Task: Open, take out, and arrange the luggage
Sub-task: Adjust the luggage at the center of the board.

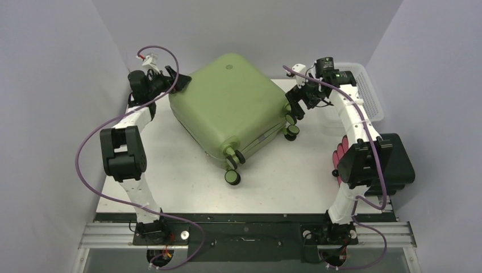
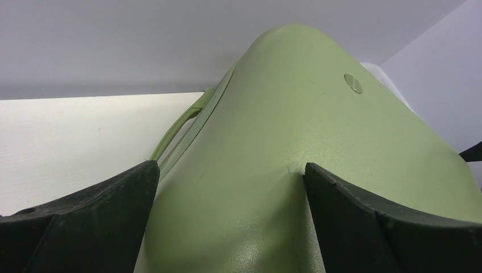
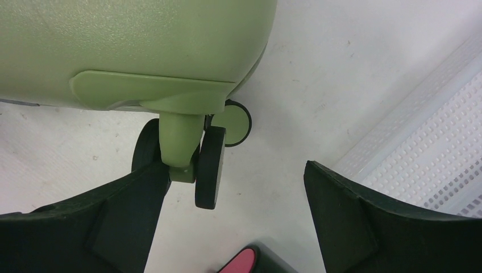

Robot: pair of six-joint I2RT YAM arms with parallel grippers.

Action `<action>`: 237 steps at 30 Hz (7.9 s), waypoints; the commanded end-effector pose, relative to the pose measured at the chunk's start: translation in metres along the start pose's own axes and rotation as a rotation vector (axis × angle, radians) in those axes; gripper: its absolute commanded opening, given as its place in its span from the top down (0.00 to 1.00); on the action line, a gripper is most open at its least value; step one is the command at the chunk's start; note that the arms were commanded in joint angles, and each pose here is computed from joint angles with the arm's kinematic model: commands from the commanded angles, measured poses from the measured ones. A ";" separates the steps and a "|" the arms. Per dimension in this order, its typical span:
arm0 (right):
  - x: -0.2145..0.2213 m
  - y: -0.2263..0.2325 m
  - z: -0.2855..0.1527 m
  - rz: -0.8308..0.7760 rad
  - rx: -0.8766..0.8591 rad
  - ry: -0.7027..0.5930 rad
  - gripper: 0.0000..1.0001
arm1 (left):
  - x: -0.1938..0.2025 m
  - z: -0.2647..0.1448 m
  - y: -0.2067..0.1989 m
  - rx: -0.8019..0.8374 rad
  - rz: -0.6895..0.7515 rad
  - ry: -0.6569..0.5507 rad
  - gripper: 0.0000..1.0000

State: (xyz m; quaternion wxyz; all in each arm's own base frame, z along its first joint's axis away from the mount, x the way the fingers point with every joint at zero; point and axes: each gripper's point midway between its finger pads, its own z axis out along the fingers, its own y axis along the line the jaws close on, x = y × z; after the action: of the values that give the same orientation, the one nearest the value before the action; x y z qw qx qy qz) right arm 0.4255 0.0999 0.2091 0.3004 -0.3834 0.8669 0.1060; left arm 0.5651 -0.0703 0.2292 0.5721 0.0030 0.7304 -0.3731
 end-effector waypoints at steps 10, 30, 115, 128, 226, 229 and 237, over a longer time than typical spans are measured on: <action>-0.065 -0.026 -0.072 0.150 0.310 -0.295 0.15 | 0.049 -0.012 -0.036 0.100 -0.131 0.172 0.04; 0.009 0.016 0.015 0.034 0.185 0.021 0.15 | 0.051 -0.011 -0.041 0.114 -0.142 0.172 0.04; -0.144 0.005 -0.069 -0.273 0.641 -0.227 0.22 | 0.033 -0.211 -0.086 -0.073 0.129 0.147 0.04; -0.052 0.223 -0.105 -0.478 0.112 -0.446 0.19 | -0.038 -0.217 -0.049 -0.280 0.091 -0.062 0.04; -0.027 0.293 0.101 0.056 0.582 -0.353 0.51 | 0.041 -0.151 -0.044 -0.213 0.211 0.184 0.04; -0.029 0.301 0.100 0.053 0.517 -0.353 0.51 | 0.041 -0.152 -0.045 -0.212 0.210 0.186 0.04; -0.036 0.301 0.101 0.109 0.376 -0.340 0.49 | 0.041 -0.154 -0.049 -0.199 0.214 0.185 0.04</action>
State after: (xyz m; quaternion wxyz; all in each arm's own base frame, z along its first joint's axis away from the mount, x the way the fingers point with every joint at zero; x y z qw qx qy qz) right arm 0.2637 0.3638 0.1144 0.4980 -0.2714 0.8231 -0.0284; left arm 0.4231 -0.0162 0.2571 0.5922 0.0550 0.7828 -0.1831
